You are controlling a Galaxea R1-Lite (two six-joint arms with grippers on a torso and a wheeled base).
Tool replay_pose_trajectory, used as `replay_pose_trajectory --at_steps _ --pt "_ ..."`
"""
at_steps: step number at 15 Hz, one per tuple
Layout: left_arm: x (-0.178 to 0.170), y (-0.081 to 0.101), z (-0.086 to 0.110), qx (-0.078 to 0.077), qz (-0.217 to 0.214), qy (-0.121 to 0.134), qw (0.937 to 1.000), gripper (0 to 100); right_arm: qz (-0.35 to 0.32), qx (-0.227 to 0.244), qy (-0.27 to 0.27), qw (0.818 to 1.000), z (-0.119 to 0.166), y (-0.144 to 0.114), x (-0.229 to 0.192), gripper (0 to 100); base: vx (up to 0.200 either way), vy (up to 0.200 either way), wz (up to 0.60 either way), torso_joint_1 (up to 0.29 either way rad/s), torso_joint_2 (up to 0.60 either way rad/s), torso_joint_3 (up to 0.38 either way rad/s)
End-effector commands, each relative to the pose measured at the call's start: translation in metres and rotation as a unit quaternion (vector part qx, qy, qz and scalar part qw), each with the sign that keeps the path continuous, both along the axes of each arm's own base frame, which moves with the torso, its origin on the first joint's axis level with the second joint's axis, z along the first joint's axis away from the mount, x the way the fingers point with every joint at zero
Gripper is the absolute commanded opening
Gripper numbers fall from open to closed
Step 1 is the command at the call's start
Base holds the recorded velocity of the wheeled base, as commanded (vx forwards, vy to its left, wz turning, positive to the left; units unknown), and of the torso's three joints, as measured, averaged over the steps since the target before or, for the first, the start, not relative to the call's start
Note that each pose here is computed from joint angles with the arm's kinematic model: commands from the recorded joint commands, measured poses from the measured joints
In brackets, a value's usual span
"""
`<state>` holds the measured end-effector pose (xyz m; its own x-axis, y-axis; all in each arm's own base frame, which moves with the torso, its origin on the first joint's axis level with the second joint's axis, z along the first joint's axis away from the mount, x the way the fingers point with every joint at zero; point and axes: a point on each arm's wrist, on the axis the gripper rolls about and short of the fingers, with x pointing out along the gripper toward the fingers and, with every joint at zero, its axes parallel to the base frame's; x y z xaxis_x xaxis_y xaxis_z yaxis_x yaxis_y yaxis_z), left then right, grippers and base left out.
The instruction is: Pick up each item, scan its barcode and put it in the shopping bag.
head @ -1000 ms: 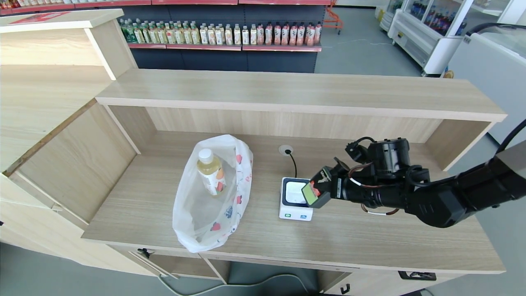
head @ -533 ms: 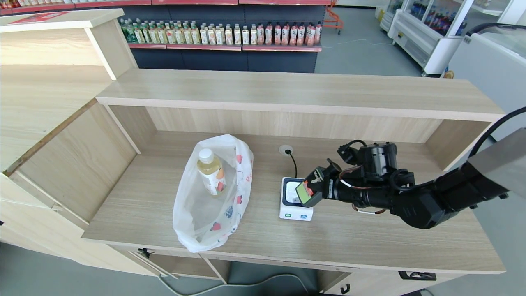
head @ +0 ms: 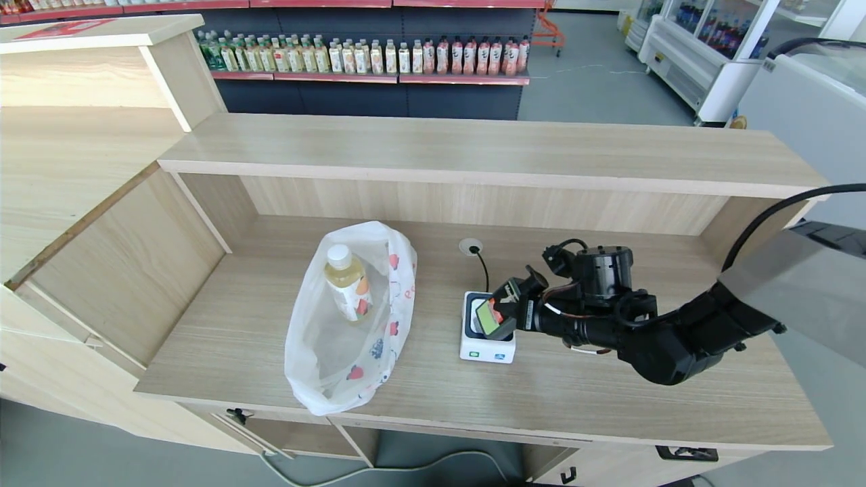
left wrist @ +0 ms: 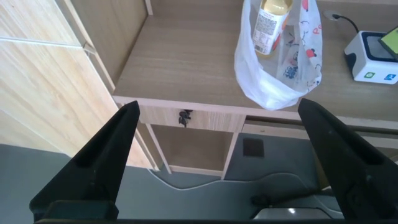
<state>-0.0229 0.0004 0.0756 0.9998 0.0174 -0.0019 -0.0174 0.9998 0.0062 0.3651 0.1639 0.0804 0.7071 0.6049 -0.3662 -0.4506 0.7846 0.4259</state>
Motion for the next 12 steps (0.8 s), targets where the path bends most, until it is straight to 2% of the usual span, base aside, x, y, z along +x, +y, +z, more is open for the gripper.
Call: replay_pose_trajectory --at_steps 1,9,11,12 --pt "0.0 0.0 0.0 0.0 0.0 0.0 1.0 100 0.003 -0.002 0.012 1.0 -0.011 0.005 0.003 0 0.0 0.0 0.0 0.0 0.0 0.0" --pt "0.0 0.0 0.0 0.001 0.0 0.0 1.0 100 0.009 0.011 -0.003 1.0 -0.005 0.014 0.006 0 0.0 0.0 0.0 0.0 0.0 0.0" --pt "0.0 0.0 0.0 0.001 0.0 0.0 1.0 100 0.004 0.017 -0.022 1.0 0.016 0.008 -0.001 0 0.0 0.0 0.0 0.0 0.0 0.0" --pt "0.0 0.0 0.0 0.001 0.0 0.0 1.0 100 -0.005 0.018 -0.05 0.999 0.042 -0.007 -0.012 0 0.0 0.0 0.0 0.0 0.0 0.0"
